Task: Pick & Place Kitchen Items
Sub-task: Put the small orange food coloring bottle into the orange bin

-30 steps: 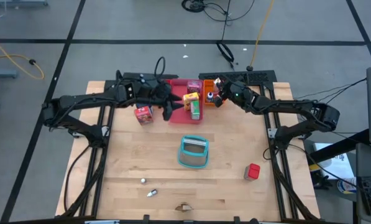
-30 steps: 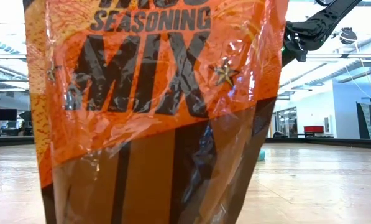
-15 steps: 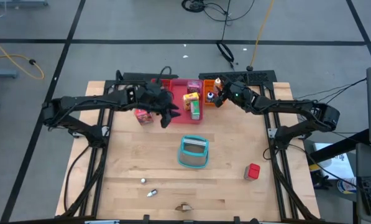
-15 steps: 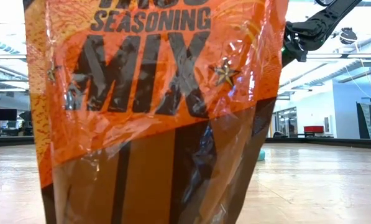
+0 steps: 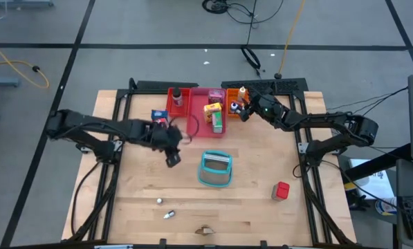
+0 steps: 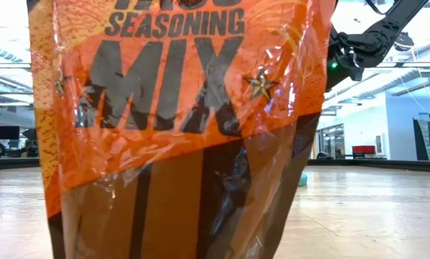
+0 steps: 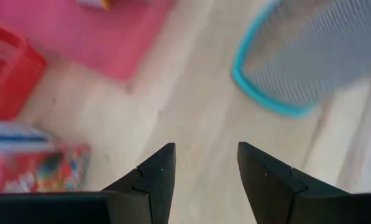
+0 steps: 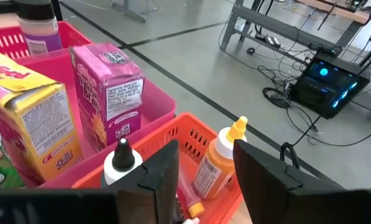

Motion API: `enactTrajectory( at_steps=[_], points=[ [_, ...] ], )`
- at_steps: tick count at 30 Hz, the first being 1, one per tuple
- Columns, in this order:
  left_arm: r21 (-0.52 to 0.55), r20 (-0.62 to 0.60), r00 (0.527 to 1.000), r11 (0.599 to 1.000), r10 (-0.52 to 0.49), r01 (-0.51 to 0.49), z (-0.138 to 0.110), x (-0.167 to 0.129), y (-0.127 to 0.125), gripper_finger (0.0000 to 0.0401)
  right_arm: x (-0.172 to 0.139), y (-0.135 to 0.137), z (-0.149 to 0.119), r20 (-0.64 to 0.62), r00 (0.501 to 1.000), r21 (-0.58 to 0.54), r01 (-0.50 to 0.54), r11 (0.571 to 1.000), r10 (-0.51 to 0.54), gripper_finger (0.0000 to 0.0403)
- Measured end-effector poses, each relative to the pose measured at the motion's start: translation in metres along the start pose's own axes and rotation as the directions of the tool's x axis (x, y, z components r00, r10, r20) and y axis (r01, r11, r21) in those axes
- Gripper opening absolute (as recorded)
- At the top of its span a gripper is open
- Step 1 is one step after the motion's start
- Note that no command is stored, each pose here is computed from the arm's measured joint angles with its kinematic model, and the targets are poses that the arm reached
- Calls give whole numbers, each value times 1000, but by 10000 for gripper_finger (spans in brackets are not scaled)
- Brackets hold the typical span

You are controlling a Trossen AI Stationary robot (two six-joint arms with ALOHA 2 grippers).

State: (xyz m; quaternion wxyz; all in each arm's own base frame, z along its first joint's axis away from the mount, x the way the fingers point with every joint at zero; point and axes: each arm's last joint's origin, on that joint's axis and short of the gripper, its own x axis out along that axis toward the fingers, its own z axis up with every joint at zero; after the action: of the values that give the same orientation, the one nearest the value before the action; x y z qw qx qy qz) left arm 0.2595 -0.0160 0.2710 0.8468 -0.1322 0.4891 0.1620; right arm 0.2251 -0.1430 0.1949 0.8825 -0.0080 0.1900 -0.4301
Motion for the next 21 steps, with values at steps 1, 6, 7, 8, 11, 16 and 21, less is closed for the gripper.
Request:
enactTrajectory(
  at_steps=[1, 6, 7, 8, 11, 16, 21],
  points=[
    [10, -15, 1000, 1000, 5, -5, -5, -1, -6, 175, 0, 0, 0, -1, 1000, 0, 0, 1000, 0, 144],
    [75, -48, 997, 995, 63, -60, -32, -9, -31, 175, 0, 0, 0, 0, 1000, 6, -2, 1000, 2, 143],
    [94, -48, 997, 994, 62, -57, -38, -9, -36, 175, 0, 0, 0, 1, 1000, 11, -2, 1000, 2, 143],
    [119, -52, 997, 992, 50, -43, -45, -9, -42, 175, 0, 0, 0, 1, 1000, 15, -3, 1000, 3, 143],
    [175, -82, 996, 984, 25, -10, -69, -2, -54, 175, 0, 0, 0, 0, 1000, 24, -3, 1000, 3, 143],
    [159, -96, 995, 986, -26, 41, -106, 14, -65, 175, 0, 0, 0, 1, 1000, 27, -3, 1000, 3, 142],
    [181, -57, 985, 969, -161, 169, -129, 20, -82, 175, 0, 0, 0, 4, 1000, 29, -3, 1000, 3, 143]
  ],
)
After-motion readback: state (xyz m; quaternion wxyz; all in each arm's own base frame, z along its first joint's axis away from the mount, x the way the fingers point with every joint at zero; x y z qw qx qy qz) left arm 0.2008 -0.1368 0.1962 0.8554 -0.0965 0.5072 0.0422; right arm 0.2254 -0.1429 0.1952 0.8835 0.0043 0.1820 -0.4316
